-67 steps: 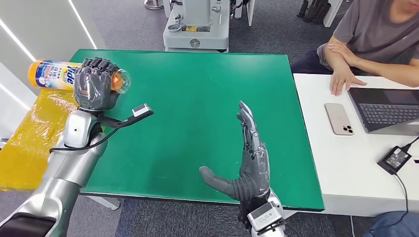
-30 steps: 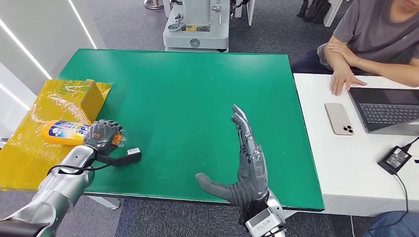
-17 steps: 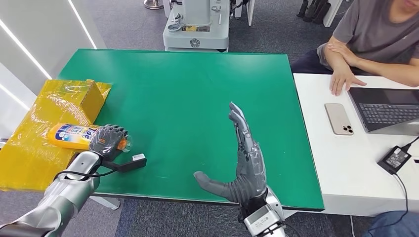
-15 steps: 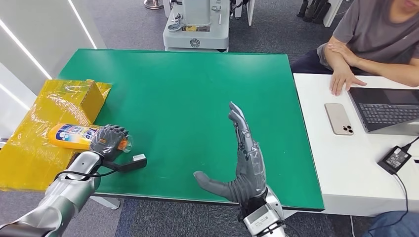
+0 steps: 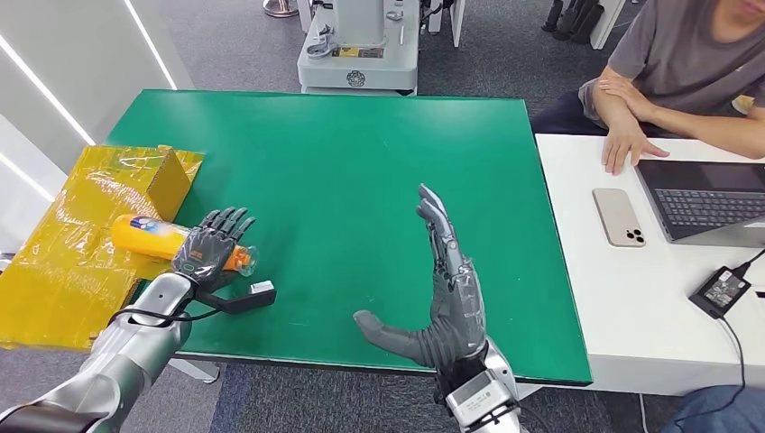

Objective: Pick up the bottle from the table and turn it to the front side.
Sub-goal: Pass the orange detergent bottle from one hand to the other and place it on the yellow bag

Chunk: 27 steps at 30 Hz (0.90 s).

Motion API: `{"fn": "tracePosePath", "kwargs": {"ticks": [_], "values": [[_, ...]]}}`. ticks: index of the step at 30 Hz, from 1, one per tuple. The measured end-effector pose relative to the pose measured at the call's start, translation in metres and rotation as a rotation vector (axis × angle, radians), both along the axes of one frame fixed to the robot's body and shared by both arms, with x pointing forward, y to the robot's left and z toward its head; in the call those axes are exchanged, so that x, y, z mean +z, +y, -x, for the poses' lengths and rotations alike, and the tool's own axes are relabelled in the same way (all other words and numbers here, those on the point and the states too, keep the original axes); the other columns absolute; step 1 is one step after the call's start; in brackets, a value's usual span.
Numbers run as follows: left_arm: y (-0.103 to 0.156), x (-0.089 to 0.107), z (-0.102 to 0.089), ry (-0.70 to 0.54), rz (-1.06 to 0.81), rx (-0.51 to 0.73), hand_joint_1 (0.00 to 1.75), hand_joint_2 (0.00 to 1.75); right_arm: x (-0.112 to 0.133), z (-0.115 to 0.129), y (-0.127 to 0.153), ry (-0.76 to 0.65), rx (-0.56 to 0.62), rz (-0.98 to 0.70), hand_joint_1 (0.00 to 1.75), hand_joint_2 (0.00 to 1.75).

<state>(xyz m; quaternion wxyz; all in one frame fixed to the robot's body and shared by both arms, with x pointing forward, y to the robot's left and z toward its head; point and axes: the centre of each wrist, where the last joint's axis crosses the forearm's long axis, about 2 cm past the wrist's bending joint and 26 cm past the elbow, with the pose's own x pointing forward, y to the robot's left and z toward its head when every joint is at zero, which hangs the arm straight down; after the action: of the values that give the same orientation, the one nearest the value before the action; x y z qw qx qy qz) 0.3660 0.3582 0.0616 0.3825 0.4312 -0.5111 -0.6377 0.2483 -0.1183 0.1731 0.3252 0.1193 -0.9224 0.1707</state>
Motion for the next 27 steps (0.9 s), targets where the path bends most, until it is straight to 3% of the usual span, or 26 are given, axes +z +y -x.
{"fn": "tracePosePath", "kwargs": {"ticks": [18, 27], "values": [[-0.003, 0.0, -0.001, -0.009, 0.003, 0.003, 0.0, 1.75, -0.002, -0.002, 0.001, 0.002, 0.009, 0.004, 0.0, 1.75], [0.024, 0.005, 0.002, -0.084, -0.046, 0.056, 0.0, 1.75, -0.007, -0.004, 0.001, 0.011, 0.01, 0.001, 0.0, 1.75]]}}
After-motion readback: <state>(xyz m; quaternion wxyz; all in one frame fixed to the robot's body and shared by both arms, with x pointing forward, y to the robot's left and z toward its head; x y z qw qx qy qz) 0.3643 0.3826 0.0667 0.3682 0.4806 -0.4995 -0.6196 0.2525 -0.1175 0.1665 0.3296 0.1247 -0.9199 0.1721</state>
